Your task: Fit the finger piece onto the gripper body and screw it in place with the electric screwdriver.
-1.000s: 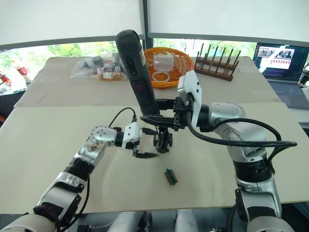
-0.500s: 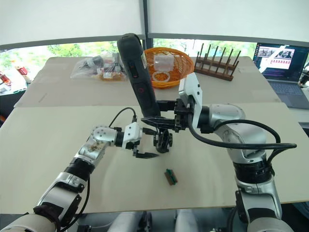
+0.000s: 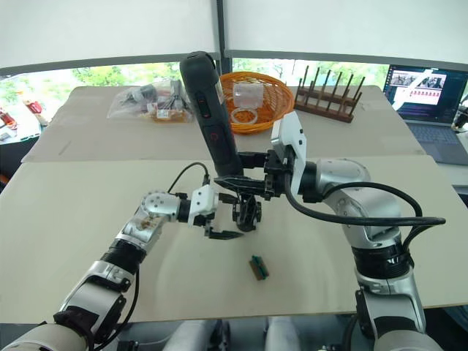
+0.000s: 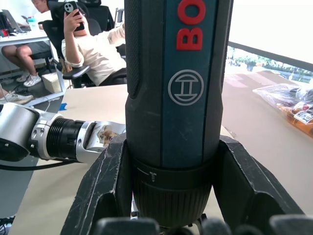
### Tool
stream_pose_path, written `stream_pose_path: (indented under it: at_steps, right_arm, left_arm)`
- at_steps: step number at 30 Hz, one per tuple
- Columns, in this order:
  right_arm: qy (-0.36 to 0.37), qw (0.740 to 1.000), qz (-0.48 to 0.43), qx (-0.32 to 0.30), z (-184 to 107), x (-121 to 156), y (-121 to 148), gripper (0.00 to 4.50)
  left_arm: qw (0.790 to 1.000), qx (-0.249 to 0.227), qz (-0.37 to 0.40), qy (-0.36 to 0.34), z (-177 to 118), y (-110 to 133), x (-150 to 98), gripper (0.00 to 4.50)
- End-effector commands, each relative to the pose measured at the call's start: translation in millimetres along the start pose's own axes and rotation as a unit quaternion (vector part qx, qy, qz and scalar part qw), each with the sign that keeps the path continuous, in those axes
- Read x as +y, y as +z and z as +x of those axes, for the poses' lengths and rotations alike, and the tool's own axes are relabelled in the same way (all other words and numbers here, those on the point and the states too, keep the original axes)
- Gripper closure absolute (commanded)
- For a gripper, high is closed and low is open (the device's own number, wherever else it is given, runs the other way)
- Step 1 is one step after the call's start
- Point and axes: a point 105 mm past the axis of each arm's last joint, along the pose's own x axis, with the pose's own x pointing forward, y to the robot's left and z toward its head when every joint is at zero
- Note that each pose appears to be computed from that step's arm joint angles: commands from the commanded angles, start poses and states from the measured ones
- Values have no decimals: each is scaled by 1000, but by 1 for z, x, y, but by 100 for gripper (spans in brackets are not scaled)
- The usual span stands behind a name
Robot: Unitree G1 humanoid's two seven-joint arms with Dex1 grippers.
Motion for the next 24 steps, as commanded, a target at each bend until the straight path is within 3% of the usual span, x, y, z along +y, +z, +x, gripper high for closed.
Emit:
stream_pose_path:
  at_steps: [1,21,24]
  right_arm:
    - [5,1000,-19,-22,1,5,12,261]
    - [-9,999,-47,-22,-6,10,7,261]
    - [-15,998,-50,-33,-9,11,7,261]
  left_arm:
    - [1000,-5,20,4,5,7,4,0]
    - [1000,-15,4,15,8,7,7,0]
    - [1000,-19,-3,15,11,6,7,91]
